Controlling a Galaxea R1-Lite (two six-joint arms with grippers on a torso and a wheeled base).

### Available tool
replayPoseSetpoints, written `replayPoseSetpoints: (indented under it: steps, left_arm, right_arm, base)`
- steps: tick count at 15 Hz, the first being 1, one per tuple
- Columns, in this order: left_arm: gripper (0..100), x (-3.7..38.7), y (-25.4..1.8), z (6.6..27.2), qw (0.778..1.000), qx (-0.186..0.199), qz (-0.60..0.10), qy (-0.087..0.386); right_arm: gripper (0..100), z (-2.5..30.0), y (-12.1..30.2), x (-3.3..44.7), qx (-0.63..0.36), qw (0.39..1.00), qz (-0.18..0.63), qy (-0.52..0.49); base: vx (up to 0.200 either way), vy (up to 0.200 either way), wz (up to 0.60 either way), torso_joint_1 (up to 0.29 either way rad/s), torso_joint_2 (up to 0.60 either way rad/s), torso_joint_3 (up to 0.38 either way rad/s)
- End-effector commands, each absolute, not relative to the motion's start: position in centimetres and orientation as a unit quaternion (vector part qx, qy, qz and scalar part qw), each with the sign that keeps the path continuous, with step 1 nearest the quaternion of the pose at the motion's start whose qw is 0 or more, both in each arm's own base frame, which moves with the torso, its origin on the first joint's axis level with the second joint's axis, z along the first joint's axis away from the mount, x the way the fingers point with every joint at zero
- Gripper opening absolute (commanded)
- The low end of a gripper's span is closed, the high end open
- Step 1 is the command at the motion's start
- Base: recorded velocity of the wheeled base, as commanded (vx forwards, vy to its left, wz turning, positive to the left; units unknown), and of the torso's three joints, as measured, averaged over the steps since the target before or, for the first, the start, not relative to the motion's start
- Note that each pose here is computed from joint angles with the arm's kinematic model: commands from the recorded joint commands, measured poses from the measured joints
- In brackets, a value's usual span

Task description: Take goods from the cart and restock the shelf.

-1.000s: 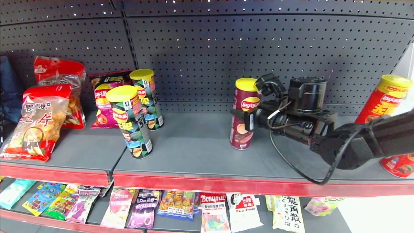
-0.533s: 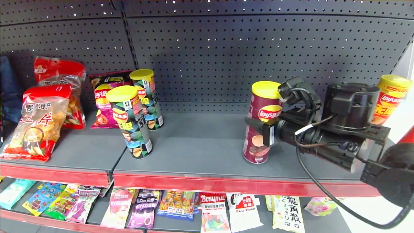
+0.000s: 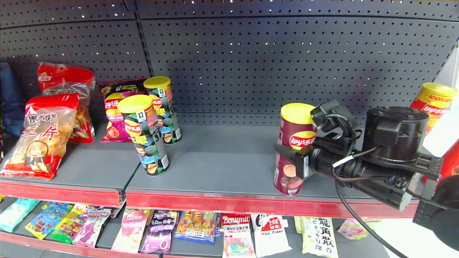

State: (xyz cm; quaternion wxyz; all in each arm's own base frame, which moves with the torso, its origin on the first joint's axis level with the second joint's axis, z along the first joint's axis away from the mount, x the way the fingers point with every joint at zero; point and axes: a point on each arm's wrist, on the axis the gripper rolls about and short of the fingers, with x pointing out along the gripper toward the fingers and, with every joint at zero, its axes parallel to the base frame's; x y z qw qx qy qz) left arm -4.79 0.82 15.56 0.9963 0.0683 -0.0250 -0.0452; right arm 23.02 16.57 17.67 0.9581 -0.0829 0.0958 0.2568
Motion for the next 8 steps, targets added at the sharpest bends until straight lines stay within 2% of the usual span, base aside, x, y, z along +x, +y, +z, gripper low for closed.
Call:
replayPoseSetpoints:
  steps: [1, 8]
  left_arm:
    - [0, -4.79, 0.82, 15.54, 0.996, 0.068, -0.045, -0.025]
    - [0, -4.73, 0.81, 15.43, 0.996, 0.069, -0.046, -0.022]
  right_arm:
    - [0, 17.69, 16.72, 22.92, -0.083, 0.957, 0.260, 0.095]
    - [0, 17.18, 17.14, 22.18, -0.077, 0.955, 0.265, 0.106]
  base:
    - [0.000, 0.000, 0.00, 0.000, 0.00, 0.000]
    - [0.000, 0.000, 0.00, 0.000, 0.00, 0.000]
